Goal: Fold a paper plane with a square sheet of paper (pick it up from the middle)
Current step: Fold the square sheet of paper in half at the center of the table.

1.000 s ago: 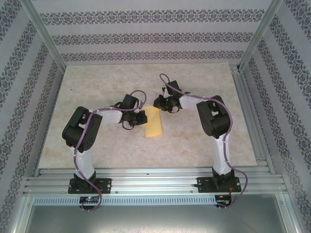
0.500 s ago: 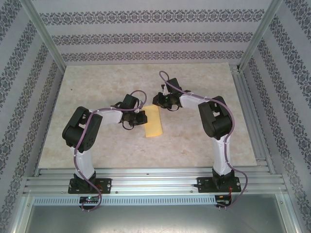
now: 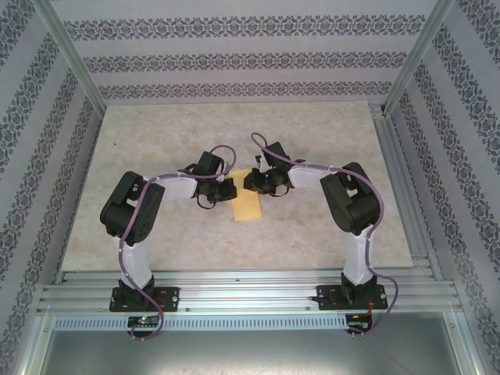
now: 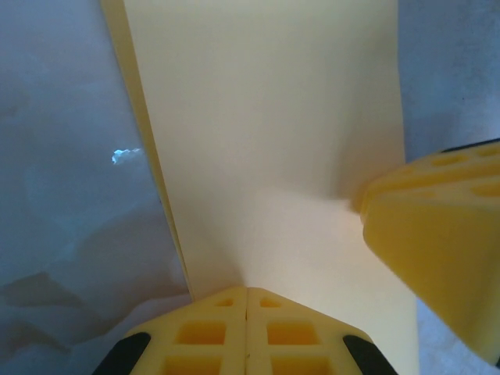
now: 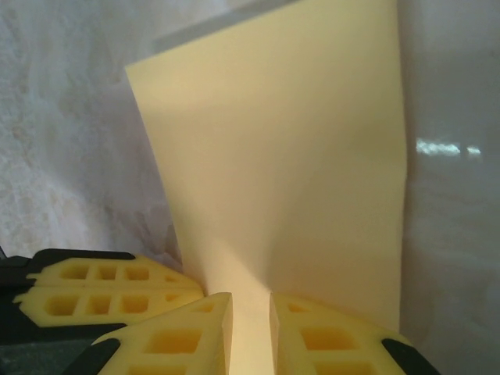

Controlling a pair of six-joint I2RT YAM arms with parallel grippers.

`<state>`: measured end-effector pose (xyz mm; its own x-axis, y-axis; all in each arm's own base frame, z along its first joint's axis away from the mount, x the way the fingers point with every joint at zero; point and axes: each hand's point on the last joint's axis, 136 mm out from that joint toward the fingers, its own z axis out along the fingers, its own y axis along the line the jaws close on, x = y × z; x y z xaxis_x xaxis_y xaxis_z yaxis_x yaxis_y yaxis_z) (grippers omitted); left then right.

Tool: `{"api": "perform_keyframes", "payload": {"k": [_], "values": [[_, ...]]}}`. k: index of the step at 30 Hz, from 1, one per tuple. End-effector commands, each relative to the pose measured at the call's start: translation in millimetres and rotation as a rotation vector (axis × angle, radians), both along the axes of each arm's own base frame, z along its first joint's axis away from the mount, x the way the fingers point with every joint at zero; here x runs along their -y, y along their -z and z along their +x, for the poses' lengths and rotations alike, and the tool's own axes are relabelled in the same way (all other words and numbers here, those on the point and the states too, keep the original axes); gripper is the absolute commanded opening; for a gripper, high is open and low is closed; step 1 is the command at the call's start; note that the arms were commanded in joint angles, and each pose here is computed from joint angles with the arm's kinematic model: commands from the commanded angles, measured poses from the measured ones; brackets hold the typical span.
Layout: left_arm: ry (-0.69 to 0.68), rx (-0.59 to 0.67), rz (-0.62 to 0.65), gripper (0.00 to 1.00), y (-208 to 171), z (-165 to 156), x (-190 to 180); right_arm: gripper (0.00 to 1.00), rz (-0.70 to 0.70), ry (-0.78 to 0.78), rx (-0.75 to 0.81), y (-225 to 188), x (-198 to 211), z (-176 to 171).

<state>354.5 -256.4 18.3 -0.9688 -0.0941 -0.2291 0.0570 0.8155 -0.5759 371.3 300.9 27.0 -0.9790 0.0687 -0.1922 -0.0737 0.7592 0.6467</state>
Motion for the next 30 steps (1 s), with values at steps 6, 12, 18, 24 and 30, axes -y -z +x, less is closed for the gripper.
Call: {"api": "perform_keyframes", "payload": {"k": [6, 12, 18, 24, 30], "values": [[0.015, -0.115, 0.131, 0.08, 38.7, -27.8, -16.8, 0.2, -0.097, 0.035, -0.015, 12.6, 28.6, -1.6], [0.014, -0.114, 0.134, 0.08, 37.7, -27.7, -17.3, 0.2, -0.008, -0.01, 0.022, -18.8, 3.0, -14.3], [0.015, -0.115, 0.136, 0.08, 38.5, -27.8, -17.4, 0.2, -0.002, 0.003, -0.049, 7.9, 7.5, -37.9], [0.011, -0.113, 0.136, 0.08, 39.0, -27.1, -17.6, 0.19, -0.034, 0.016, -0.087, 22.2, 24.0, -56.9], [0.009, -0.11, 0.138, 0.08, 38.8, -26.5, -17.6, 0.19, 0.031, -0.024, -0.029, -14.5, 7.3, -62.0]]}}
